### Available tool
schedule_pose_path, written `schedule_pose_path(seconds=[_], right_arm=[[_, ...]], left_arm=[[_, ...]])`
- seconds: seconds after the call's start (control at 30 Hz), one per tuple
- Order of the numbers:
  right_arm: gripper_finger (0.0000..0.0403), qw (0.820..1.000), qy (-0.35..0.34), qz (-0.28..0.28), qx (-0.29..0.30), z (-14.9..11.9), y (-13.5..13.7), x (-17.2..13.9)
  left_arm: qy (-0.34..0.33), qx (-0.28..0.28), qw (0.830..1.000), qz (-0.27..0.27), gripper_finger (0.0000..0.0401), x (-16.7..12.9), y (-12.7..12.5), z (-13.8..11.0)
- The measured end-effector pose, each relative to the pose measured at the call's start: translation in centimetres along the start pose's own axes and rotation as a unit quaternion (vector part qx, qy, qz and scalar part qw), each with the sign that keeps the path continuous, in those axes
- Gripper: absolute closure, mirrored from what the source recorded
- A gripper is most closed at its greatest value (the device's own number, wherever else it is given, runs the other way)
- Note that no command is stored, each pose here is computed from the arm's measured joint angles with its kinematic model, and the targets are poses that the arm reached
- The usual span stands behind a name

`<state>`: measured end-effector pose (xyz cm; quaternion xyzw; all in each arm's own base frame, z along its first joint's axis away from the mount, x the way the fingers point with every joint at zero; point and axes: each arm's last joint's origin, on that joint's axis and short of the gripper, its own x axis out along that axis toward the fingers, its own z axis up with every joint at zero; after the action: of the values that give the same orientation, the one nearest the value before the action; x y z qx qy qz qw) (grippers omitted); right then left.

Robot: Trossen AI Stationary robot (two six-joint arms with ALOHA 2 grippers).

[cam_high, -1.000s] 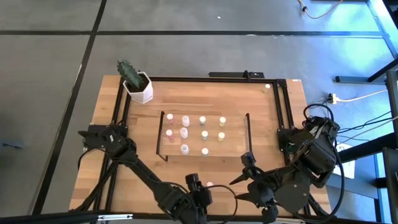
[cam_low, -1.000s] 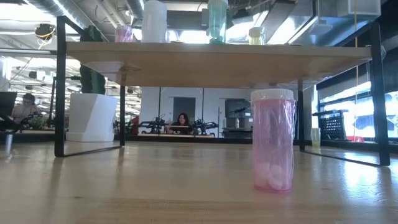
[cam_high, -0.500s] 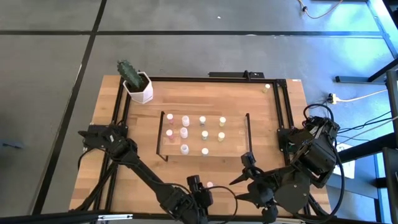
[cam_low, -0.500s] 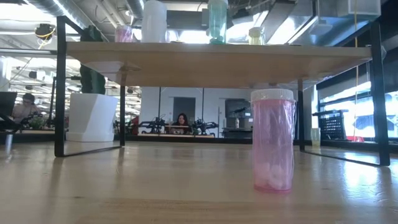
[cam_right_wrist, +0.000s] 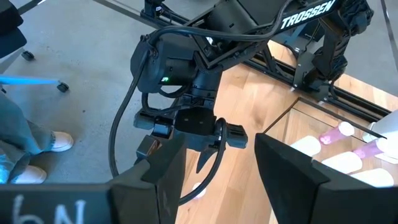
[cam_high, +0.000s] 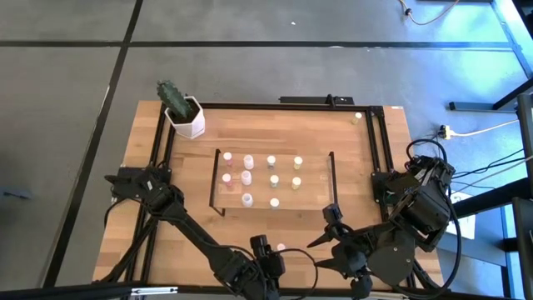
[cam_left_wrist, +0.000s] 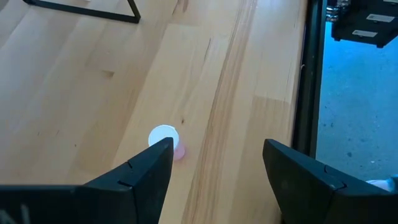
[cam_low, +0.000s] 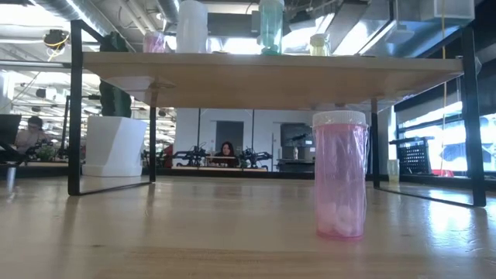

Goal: Pick and place medicine bottles onto shelf by color
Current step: Put the pink pill bottle on the shelf aligned with the other pink pill bottles

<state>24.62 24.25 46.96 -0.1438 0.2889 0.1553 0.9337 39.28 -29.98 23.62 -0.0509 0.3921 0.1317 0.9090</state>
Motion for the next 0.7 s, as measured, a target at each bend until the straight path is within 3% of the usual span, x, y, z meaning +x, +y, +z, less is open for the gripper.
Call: schedule_pose_path(seconds=[0.7], right_arm=[[0.0211,1.0,0.0,0.0,0.0,0.0,0.0,0.02]], left_arm=[[0.016,0.059,0.998,0.023,0.0159,0.09,0.63,-0.19]])
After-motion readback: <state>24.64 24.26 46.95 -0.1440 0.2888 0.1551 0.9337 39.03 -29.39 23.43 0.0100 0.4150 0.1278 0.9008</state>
